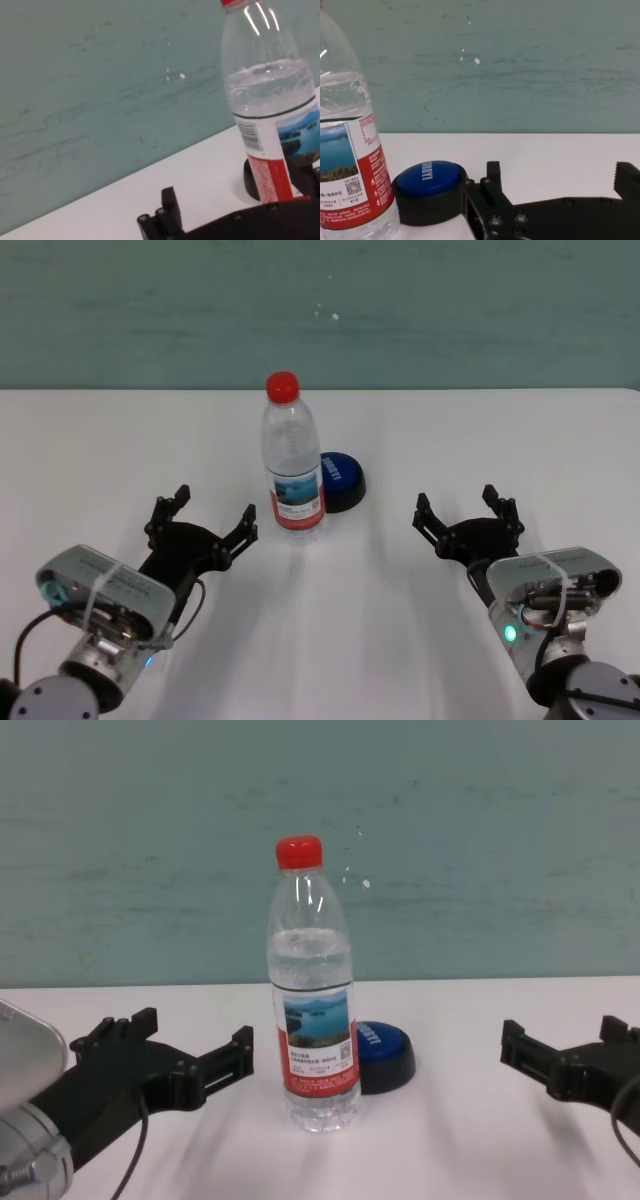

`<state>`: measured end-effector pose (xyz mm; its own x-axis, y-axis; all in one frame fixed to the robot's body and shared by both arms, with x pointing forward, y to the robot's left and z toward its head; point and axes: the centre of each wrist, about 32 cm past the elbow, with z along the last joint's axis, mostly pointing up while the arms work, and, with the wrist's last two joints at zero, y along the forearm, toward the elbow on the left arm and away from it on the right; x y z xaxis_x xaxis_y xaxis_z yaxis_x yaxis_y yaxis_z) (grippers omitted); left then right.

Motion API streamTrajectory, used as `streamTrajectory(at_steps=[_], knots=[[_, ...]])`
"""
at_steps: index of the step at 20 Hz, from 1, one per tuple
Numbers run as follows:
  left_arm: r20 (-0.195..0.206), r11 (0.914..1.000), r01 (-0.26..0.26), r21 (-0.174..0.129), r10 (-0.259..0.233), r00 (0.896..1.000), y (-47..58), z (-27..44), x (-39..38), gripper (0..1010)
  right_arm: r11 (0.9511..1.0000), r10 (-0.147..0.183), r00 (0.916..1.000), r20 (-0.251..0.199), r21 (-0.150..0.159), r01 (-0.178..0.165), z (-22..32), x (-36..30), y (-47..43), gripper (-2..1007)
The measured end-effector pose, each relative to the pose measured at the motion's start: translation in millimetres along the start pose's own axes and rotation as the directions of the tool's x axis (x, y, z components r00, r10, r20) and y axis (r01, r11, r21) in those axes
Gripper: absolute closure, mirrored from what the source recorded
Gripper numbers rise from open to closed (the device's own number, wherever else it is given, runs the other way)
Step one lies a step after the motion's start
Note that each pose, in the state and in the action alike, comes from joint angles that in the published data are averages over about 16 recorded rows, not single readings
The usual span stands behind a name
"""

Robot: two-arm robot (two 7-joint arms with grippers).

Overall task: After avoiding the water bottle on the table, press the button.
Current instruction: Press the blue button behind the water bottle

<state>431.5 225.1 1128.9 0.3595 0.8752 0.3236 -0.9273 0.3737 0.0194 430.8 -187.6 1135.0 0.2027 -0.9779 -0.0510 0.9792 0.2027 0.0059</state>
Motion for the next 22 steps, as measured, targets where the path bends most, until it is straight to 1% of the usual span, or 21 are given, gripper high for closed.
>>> streamTrajectory(at_steps=[3,10,13,17,22], knots=[[0.006,1.0000,0.008,-0.001,-0.008,1.000,0.9,1.7,-2.4,10,1.0000,0.000,1.0000,0.000,0.000,0.000,0.0,0.0,0.0,1],[0.019,0.9998,0.018,-0.010,-0.018,1.000,10.3,9.4,-16.1,10,1.0000,0.000,1.0000,0.000,0.000,0.000,0.0,0.0,0.0,1],[0.024,0.9996,0.025,-0.012,-0.024,0.999,17.0,13.1,-23.9,10,1.0000,0.000,1.0000,0.000,0.000,0.000,0.0,0.0,0.0,1],[0.027,0.9995,0.030,-0.007,-0.030,0.999,27.4,16.1,-32.8,10,1.0000,0.000,1.0000,0.000,0.000,0.000,0.0,0.0,0.0,1],[0.031,0.9992,0.040,0.005,-0.040,0.999,41.2,17.4,-39.5,10,1.0000,0.000,1.0000,0.000,0.000,0.000,0.0,0.0,0.0,1]])
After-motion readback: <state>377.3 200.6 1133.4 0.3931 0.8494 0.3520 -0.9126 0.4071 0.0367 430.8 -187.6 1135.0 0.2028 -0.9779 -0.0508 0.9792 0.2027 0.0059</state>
